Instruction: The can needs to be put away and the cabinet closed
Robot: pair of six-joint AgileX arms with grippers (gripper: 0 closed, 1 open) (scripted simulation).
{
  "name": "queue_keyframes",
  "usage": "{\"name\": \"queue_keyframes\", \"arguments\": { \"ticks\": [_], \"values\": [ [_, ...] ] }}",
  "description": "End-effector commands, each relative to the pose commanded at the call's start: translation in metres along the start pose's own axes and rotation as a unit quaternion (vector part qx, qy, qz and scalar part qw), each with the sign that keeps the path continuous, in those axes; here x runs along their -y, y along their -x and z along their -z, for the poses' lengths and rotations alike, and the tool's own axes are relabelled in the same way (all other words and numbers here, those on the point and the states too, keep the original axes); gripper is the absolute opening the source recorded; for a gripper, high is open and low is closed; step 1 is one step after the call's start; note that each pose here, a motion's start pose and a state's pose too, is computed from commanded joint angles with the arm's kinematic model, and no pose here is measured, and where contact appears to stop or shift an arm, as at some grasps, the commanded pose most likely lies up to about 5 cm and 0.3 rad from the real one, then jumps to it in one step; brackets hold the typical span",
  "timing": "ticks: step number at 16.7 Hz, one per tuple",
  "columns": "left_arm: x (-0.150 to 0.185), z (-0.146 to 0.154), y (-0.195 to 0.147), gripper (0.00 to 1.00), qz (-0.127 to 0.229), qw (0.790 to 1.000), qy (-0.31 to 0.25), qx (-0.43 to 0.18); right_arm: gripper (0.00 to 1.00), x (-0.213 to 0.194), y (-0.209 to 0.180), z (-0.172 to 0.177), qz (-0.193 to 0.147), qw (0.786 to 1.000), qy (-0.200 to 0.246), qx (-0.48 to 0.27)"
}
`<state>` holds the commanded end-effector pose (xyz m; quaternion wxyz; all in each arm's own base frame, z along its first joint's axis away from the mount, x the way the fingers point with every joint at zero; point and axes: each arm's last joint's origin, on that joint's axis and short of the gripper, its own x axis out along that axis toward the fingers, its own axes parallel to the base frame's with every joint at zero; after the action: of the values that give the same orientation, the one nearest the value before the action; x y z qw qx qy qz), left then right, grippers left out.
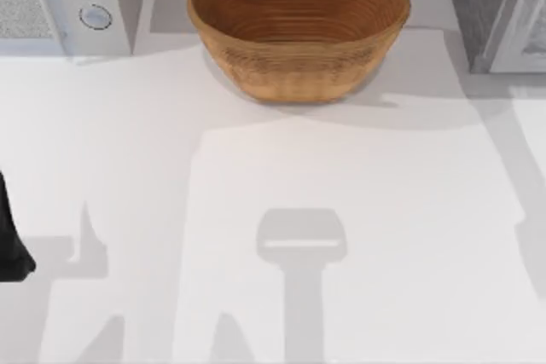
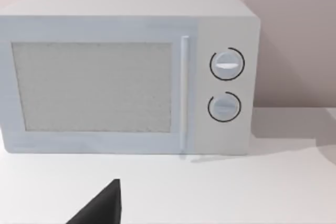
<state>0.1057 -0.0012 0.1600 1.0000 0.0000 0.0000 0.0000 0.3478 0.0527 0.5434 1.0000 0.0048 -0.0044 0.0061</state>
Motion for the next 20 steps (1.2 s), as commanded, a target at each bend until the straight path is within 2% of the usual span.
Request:
{"name": "queue_keyframes", "arguments": {
  "ticks": [7, 13, 20],
  "values": [
    [0.0, 0.0, 0.0, 1.0, 0.0, 1.0, 0.0, 0.0, 0.0, 0.008, -0.054, 0.012, 0.005, 1.0, 0.003, -0.003],
    [0.0, 0.0, 0.0, 1.0, 0.0, 1.0, 0.0, 0.0, 0.0, 0.008, -0.058, 0.014, 0.006, 1.0, 0.003, -0.006],
    [0.0, 0.0, 0.0, 1.0, 0.0, 1.0, 0.0, 0.0, 0.53, 0.008, -0.058, 0.014, 0.006, 1.0, 0.003, -0.006]
  ]
}}
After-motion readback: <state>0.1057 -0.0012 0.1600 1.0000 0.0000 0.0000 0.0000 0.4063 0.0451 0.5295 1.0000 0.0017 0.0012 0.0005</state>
